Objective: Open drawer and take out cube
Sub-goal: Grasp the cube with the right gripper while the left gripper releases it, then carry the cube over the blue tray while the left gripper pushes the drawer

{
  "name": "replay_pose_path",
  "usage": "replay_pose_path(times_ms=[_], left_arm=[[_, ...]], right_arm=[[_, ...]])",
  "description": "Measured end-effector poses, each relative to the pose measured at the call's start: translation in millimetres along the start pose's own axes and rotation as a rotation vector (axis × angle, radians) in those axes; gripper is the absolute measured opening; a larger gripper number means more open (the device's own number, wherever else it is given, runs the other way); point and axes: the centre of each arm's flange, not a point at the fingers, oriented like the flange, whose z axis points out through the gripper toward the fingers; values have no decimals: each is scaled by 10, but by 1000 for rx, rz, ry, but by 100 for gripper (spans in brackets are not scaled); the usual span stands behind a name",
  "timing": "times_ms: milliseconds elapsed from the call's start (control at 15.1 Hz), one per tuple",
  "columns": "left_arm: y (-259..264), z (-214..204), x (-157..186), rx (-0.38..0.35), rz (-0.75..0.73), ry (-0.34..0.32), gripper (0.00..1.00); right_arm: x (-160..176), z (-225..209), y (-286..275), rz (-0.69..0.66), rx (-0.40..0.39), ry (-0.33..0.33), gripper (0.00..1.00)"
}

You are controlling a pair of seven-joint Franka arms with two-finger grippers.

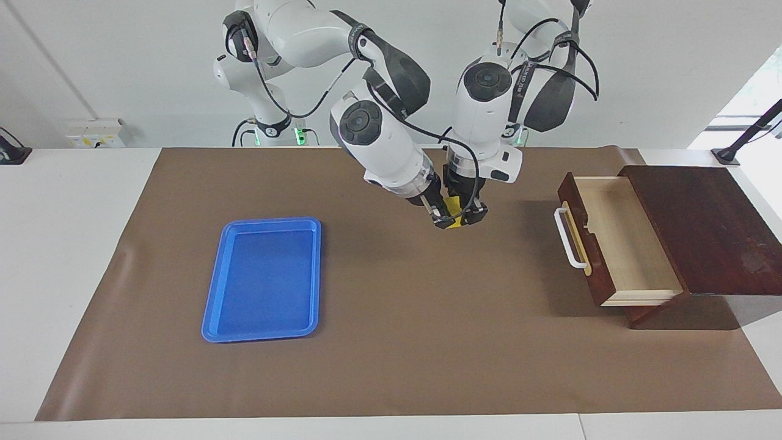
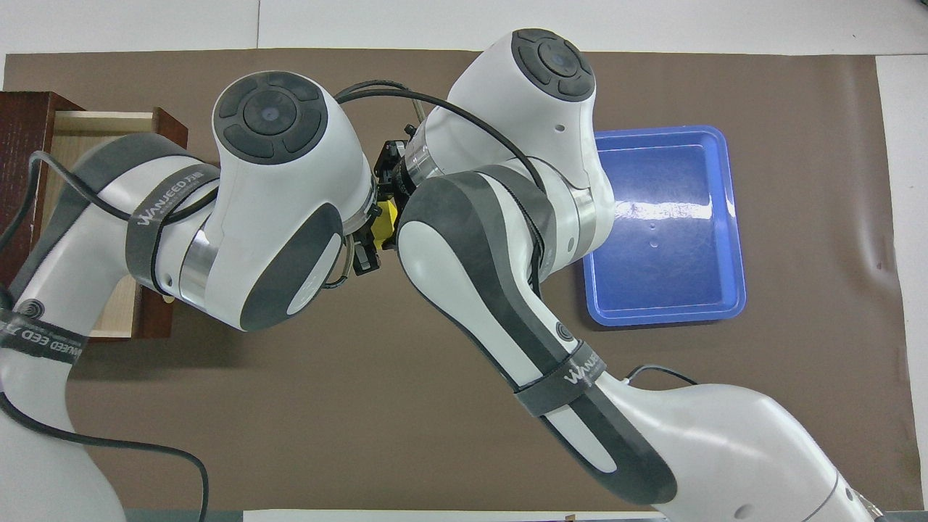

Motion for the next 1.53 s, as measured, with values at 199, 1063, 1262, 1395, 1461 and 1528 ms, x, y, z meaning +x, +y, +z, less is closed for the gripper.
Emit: replay_pose_path(times_ms=[199, 1063, 1262, 1395, 1461, 1528], left_arm=[[5, -1, 4, -1, 0, 0, 61], [848, 363, 1353, 58, 331, 44, 100], [1005, 500, 1719, 32, 427, 32, 100], [1126, 577, 1979, 11, 458, 24, 100], [1189, 594, 2094, -4, 467, 19, 100], [1239, 599, 2186, -18, 475, 19, 100]], right_arm=[[4, 0, 3, 1, -4, 1, 56], [2621, -1095, -313, 163, 87, 17, 56], [3812, -1452, 4, 222, 99, 5, 56], [4259, -1509, 265, 252, 92, -23, 56], [4386, -1455, 393, 247, 89, -58, 56], [4482, -1362, 517, 229, 89, -91, 56]])
